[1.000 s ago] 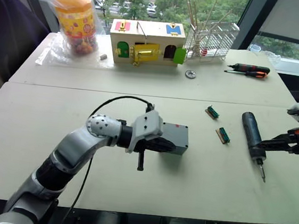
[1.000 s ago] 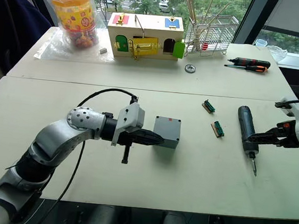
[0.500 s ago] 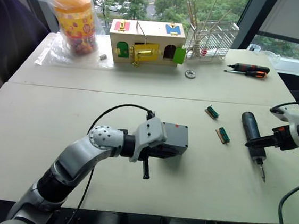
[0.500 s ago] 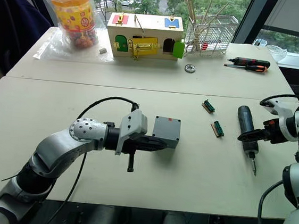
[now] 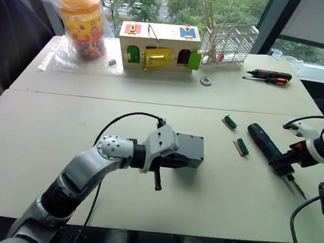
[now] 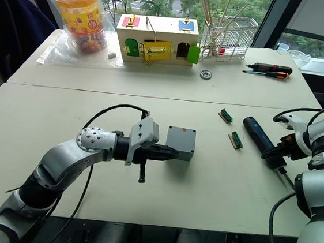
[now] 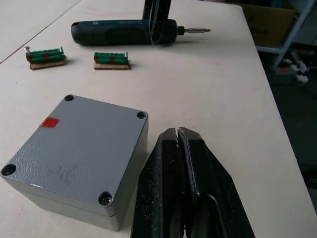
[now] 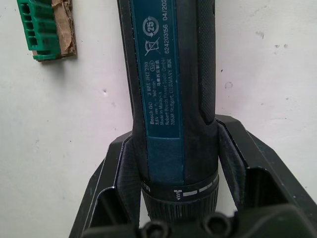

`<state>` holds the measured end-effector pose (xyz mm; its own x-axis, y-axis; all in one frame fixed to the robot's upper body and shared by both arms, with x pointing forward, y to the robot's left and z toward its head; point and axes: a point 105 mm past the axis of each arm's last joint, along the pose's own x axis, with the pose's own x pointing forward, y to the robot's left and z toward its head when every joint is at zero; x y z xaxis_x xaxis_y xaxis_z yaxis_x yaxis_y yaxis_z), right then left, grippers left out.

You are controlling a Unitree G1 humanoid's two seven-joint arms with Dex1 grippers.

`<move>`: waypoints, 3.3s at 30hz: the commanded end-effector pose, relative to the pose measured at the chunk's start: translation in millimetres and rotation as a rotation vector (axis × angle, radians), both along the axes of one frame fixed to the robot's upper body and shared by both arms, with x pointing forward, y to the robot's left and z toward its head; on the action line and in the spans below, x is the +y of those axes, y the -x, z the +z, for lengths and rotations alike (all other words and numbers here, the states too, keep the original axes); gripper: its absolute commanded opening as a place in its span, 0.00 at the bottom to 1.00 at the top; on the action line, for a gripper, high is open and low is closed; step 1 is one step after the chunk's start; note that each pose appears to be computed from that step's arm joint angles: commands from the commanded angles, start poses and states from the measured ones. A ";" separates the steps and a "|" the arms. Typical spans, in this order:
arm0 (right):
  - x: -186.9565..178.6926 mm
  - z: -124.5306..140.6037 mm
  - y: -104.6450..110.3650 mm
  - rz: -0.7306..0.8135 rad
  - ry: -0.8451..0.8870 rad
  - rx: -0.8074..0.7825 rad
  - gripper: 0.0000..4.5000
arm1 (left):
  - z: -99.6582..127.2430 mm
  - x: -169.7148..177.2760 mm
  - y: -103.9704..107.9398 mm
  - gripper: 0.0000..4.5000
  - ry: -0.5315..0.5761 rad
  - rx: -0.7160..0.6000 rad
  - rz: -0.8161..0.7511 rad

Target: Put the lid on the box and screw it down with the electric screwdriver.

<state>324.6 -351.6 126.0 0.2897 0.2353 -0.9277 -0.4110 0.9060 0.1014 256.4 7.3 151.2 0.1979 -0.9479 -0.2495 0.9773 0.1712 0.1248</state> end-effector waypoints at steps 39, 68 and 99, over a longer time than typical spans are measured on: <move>189.2 118.4 6.2 0.014 -0.845 -1.255 0.40 | -15.0 -7.2 -64.0 0.00 -0.114 -0.087 -0.044; 204.2 75.3 6.4 0.076 -0.722 -1.196 0.40 | -18.5 -3.8 -60.3 0.00 -0.110 -0.062 -0.048; 213.1 -6.1 9.6 0.054 -0.546 -0.981 0.40 | -29.4 -1.9 -63.8 0.00 -0.124 -0.041 -0.021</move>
<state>315.0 -143.2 181.9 0.8093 0.5682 0.1486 -0.5720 0.8200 -0.0205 321.0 5.4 126.5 0.1947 -0.9190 -0.3427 0.9727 0.1358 0.1883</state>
